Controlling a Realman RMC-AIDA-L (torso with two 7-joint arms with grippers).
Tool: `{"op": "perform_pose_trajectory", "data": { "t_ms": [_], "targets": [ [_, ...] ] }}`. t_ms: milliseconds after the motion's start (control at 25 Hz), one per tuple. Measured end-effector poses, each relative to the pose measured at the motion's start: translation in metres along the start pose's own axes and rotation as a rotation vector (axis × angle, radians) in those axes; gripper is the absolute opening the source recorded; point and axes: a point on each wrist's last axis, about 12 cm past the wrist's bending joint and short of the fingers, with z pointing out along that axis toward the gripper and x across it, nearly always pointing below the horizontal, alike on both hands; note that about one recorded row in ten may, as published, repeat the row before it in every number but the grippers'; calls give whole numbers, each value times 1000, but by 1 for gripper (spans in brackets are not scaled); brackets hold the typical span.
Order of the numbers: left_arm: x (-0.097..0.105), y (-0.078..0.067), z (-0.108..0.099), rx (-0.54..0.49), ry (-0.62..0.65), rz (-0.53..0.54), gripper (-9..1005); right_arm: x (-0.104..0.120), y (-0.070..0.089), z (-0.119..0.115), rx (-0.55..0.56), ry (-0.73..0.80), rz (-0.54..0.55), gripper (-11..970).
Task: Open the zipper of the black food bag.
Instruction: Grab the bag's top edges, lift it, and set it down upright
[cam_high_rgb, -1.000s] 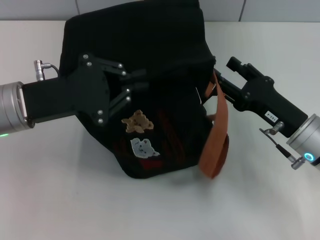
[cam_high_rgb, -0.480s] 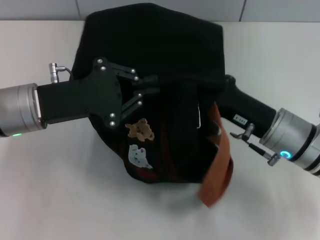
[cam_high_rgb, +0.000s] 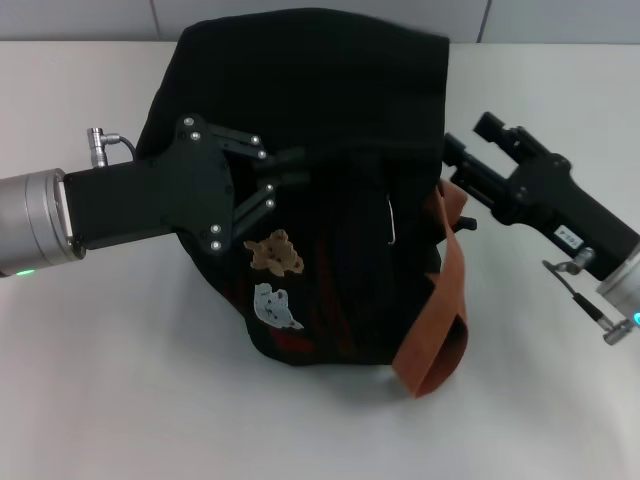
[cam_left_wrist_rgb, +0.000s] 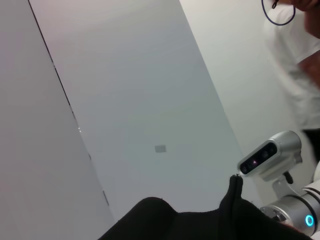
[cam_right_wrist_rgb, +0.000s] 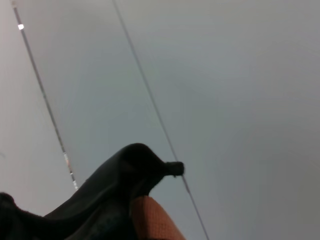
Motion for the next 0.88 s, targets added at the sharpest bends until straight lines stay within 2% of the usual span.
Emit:
{"op": "perform_pose_trajectory", "data": {
  "t_ms": [120,360,520,680,800,840,880],
  "targets": [
    [0,1,0,-8,2,1,89,-1,1,-4,-3,-19,2,799],
    [0,0,0,-26,-16,-5,89,-7,9,-11,-78,-71,-6,799],
    [0,-2,-2,-31,-18,-10,88,-9,12,-16,-134,-59,-49,794],
    [1,-3,-4,-33,-18,-13,87,-6,15,-17,-163,-42,-192,789],
    [1,-3,-3,-29,-19,-14,87,0,20,-19,-160,-53,-352,786],
    [1,-4,-3,-28,-20,-16,87,4,26,-21,-153,-70,-450,786],
    [1,-5,-3,-28,-23,-21,87,4,26,-21,-153,-70,-450,786]
  ]
}}
